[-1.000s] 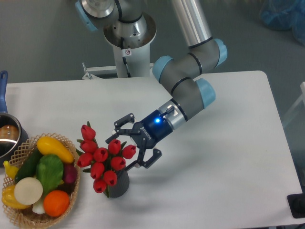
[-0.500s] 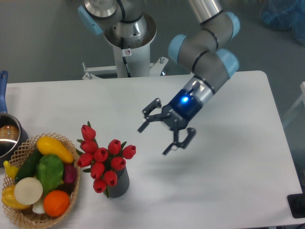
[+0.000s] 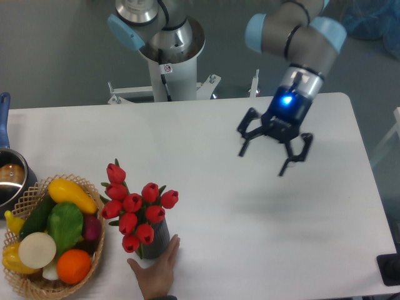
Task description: Insert the flowers into the vase
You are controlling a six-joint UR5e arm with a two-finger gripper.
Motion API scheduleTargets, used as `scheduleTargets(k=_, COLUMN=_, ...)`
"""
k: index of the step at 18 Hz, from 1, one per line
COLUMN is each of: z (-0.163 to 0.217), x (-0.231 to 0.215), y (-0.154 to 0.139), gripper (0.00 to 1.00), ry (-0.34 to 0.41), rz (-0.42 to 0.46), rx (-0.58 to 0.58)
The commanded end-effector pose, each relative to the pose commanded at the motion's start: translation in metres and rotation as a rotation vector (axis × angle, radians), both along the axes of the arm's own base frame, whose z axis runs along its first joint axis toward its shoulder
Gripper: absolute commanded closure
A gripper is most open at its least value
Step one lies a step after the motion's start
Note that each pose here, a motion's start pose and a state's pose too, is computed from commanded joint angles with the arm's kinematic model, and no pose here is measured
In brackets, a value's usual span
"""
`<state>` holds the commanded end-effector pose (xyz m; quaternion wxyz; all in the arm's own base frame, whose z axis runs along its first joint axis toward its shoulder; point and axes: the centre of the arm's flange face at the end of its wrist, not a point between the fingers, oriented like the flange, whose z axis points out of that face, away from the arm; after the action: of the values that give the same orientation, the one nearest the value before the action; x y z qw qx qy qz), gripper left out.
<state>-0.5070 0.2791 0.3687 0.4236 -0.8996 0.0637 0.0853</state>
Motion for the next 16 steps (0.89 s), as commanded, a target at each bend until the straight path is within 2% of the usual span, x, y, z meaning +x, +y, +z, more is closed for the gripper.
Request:
scheduleTargets(k=3, z=-0.008, x=-0.006, y=-0.005, gripper=0.00, ry=0.022, rz=0.037, rx=-0.134)
scheduleTargets(k=4, z=-0.013, x=-0.013, y=-0.007, gripper=0.00, ry=0.033, rz=0.061, rx=-0.219)
scheduleTargets(k=6, z=-0.014, x=-0.021, y=0.001, gripper=0.00, ry=0.051, rz=0.072, rx=-0.303)
scheduleTargets(k=10, z=-0.046, x=-0.044, y=0.004, gripper=0.00, ry=0.063, rz=0.098, rx=-0.592)
scheduleTargets(k=11, z=-0.044, x=-0.048, y=-0.001, gripper=0.00, ry=0.078, rz=0.116, rx=-0.641)
scheduleTargets(k=14, z=-0.027, x=-0.066, y=-0.009, gripper=0.00, ry=0.084, rz=0.139, rx=-0.670)
scheduleTargets(k=16, z=-0.026, x=-0.075, y=-0.006, gripper=0.00, ry=0.081, rz=0.138, rx=-0.729)
